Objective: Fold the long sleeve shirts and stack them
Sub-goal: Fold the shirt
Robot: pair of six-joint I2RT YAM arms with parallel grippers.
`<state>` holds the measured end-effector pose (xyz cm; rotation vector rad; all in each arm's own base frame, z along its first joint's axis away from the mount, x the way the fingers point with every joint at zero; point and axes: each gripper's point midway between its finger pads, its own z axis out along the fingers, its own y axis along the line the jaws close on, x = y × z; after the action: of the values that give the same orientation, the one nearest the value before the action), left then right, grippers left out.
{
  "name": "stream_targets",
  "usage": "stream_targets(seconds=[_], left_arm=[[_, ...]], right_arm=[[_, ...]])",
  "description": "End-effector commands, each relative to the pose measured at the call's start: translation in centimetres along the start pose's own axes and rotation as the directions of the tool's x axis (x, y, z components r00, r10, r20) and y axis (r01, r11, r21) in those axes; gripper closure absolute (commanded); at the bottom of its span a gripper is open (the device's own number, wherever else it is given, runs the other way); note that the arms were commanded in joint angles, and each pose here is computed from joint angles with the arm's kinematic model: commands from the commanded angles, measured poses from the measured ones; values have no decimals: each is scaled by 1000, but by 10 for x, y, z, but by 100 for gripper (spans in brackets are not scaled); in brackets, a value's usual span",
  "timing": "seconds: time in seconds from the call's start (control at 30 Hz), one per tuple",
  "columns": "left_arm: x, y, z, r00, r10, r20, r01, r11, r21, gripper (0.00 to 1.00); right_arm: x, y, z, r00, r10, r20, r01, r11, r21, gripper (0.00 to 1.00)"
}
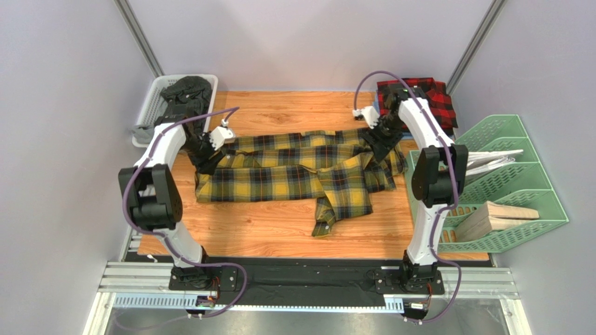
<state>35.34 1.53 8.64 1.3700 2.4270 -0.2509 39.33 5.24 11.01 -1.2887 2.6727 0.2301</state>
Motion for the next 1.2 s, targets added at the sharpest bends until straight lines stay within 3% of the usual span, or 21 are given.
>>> stream_targets(seconds=[0.0,0.3,0.33,0.63,0.77,0.83,0.87,0.93,0.97,1.0,1.07,1.1,1.17], left_arm=[[6,-46,-14,999,-26,22,24,998,65,34],[59,-57,8,972,-208,-106,216,975,61,32],[63,-58,8,969,-223,-109,231,971,63,10],[76,-72,11,941,-328,-85,336,935,113,9],[77,-78,18,932,-356,-70,363,924,125,9],[78,-73,25,929,-366,-63,371,923,106,13],[80,-74,28,926,-372,-66,378,919,112,15],[82,-71,31,924,-374,-78,381,919,106,31],[84,-71,32,923,-374,-89,382,918,105,39],[88,-70,31,923,-371,-101,381,919,101,58],[92,-68,28,930,-348,-115,359,928,96,79],[98,-68,26,929,-343,-138,357,930,90,98],[101,-63,20,937,-318,-147,332,940,77,100]], right_arm=[[43,36,-25,981,177,-77,-182,981,-65,41],[82,36,19,957,236,-167,-240,971,-5,44],[82,33,24,955,241,-172,-244,970,0,43],[91,15,47,948,248,-200,-238,968,73,40],[91,17,55,946,248,-208,-242,969,52,48],[92,16,59,945,248,-212,-243,969,48,53],[93,16,61,945,245,-216,-241,969,45,62],[93,16,61,946,239,-221,-235,971,45,76],[95,16,60,945,235,-227,-230,972,47,92],[96,15,58,947,223,-230,-217,975,50,98],[99,15,53,948,211,-237,-202,977,62,100],[102,17,51,948,197,-248,-189,980,57,100],[105,21,43,948,187,-258,-178,982,56,100]])
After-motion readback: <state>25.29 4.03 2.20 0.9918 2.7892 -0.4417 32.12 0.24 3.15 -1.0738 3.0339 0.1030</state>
